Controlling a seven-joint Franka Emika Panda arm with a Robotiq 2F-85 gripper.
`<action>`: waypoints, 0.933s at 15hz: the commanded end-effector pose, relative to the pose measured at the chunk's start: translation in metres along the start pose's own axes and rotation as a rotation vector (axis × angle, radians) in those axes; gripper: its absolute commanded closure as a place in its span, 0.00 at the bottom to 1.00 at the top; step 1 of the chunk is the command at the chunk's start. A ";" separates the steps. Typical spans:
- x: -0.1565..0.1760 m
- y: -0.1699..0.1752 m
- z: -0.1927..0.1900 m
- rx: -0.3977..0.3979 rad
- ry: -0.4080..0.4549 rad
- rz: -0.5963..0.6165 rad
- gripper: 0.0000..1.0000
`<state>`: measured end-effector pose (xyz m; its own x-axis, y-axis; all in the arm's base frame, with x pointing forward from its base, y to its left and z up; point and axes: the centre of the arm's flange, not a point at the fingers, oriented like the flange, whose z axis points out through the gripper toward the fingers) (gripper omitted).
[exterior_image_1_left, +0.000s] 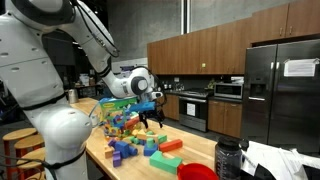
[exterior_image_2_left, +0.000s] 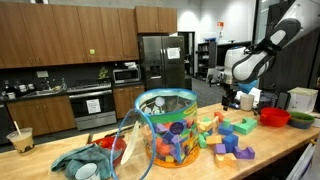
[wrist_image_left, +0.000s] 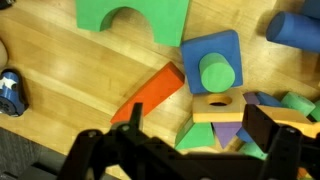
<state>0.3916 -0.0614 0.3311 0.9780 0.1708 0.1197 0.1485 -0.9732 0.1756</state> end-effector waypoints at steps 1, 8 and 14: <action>0.016 0.004 -0.018 0.032 -0.017 -0.043 0.00; 0.071 0.030 -0.085 0.052 0.044 -0.175 0.00; 0.102 0.032 -0.112 0.075 0.089 -0.256 0.00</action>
<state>0.4605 -0.0597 0.4480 0.9086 0.3841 0.1642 0.3579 -0.9185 0.1681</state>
